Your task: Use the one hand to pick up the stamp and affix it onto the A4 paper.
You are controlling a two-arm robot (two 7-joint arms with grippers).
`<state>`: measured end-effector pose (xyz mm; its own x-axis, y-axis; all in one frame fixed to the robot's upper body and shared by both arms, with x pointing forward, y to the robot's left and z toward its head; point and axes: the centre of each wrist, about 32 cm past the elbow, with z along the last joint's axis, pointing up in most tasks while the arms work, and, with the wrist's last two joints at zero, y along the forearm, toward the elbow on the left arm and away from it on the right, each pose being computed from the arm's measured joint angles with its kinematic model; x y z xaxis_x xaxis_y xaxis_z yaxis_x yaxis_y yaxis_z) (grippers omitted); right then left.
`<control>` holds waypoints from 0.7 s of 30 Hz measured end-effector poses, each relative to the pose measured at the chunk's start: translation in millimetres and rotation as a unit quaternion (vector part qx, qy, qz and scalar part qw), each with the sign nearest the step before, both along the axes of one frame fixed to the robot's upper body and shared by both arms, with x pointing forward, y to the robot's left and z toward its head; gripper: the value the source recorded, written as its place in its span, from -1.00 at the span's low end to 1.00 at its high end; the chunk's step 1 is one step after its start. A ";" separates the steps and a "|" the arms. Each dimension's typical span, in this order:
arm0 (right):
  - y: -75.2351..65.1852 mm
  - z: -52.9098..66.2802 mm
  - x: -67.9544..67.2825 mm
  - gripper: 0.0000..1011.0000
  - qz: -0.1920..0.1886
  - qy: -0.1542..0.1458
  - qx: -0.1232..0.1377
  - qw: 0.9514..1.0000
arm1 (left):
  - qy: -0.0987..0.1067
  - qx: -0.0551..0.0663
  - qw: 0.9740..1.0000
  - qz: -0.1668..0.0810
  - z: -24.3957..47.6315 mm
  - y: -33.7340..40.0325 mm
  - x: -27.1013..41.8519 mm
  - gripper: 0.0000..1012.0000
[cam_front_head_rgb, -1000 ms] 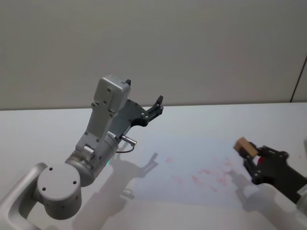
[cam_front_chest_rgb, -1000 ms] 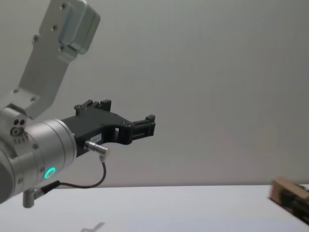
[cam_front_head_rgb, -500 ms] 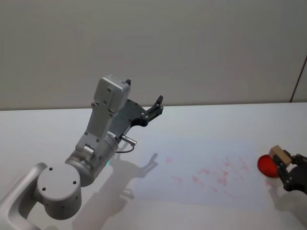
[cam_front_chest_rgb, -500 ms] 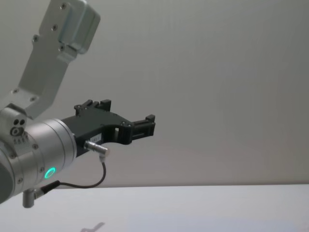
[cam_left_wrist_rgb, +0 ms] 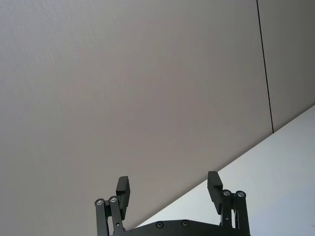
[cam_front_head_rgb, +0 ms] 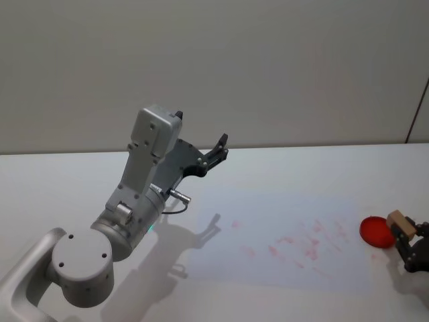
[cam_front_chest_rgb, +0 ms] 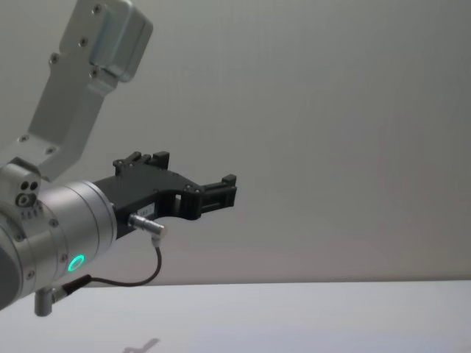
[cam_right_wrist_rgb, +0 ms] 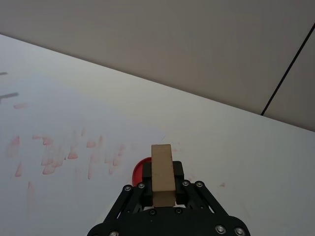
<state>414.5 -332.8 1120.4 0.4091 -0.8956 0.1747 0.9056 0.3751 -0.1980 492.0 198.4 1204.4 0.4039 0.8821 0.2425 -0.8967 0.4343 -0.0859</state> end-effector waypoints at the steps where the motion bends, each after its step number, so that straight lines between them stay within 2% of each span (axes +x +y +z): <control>1: 0.3 -0.4 0.2 -0.56 0.000 0.001 -0.001 1.000 | 0.000 0.000 1.000 0.000 0.0 0.0 0.0 0.98; 21: 11.2 -10.2 12.0 -0.56 -0.002 0.007 -0.006 1.000 | 0.000 0.000 1.000 0.000 0.0 0.0 0.0 0.98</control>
<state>426.5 -321.6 1110.2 0.4071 -0.8957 0.1790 0.9046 0.3683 -0.2144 492.0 198.4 1204.4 0.4040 0.8820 0.2425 -0.8967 0.4343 -0.0859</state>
